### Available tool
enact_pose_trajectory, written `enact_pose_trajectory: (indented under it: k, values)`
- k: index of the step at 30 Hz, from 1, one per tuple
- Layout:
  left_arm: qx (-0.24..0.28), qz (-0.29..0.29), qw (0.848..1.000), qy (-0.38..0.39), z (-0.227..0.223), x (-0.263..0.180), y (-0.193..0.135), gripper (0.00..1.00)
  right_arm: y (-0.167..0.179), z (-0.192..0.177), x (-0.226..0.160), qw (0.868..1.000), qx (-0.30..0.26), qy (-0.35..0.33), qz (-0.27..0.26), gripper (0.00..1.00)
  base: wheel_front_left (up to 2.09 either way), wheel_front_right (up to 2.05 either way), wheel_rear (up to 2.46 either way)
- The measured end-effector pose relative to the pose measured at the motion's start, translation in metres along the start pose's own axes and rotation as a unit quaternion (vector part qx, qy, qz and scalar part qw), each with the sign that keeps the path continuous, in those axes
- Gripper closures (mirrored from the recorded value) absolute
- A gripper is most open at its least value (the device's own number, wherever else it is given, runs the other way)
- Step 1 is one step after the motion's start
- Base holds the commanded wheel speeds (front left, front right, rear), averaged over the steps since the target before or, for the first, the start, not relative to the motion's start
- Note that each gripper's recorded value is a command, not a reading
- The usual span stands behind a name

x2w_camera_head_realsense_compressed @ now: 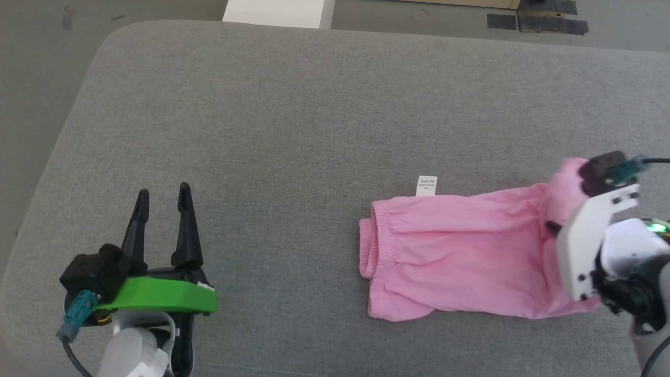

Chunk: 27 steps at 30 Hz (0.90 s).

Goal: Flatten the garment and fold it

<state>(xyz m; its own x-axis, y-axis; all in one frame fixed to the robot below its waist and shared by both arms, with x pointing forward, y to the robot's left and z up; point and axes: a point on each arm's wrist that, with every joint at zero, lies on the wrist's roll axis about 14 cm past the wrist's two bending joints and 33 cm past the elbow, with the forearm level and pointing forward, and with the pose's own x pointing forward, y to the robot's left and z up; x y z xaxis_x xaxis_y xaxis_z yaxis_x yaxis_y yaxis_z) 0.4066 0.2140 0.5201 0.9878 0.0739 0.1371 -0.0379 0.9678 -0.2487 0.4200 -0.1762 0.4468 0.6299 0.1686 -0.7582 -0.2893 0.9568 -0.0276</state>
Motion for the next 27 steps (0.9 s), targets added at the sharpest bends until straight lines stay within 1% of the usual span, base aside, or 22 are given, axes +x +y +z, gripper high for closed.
enact_pose_trajectory:
  k: [5, 10, 13, 20, 23, 24, 25, 27]
  values:
    - [0.0, 0.002, 1.0, 0.003, -0.002, -0.001, 0.001, 0.0, 0.048, 0.005, -0.001, 0.998, -0.029, -0.003, 0.064, 1.0, 0.0, 0.0, 0.0]
    - [0.0, 0.007, 1.0, 0.01, -0.006, -0.003, 0.003, 0.0, 0.101, 0.004, 0.01, 0.991, -0.024, -0.005, 0.134, 1.0, 0.0, 0.0, 0.0]
    - [0.0, 0.009, 1.0, 0.012, -0.008, -0.004, 0.005, 0.0, 0.128, 0.003, 0.017, 0.986, -0.023, 0.0, 0.164, 1.0, 0.0, 0.0, 0.0]
    - [0.0, 0.015, 1.0, 0.018, -0.011, -0.007, 0.009, 0.0, 0.162, -0.001, 0.035, 0.98, -0.038, 0.005, 0.196, 1.0, 0.0, 0.0, 0.0]
    - [0.0, 0.018, 1.0, 0.022, -0.013, -0.009, 0.011, 0.0, 0.166, -0.003, 0.042, 0.98, -0.04, 0.003, 0.197, 1.0, 0.0, 0.0, 0.0]
    - [0.0, 0.019, 1.0, 0.023, -0.014, -0.009, 0.011, 0.0, 0.167, -0.002, 0.044, 0.98, -0.043, -0.001, 0.197, 0.53, 0.0, 0.0, 0.0]
    - [0.001, 0.019, 1.0, 0.024, -0.014, -0.009, 0.012, 0.0, 0.168, 0.0, 0.045, 0.979, -0.043, -0.007, 0.198, 0.0, 0.0, 0.0, 0.0]
    - [0.0, 0.02, 0.999, 0.025, -0.015, -0.01, 0.012, 0.0, 0.173, 0.007, 0.043, 0.978, -0.048, -0.023, 0.203, 0.0, 0.0, 0.0, 0.0]
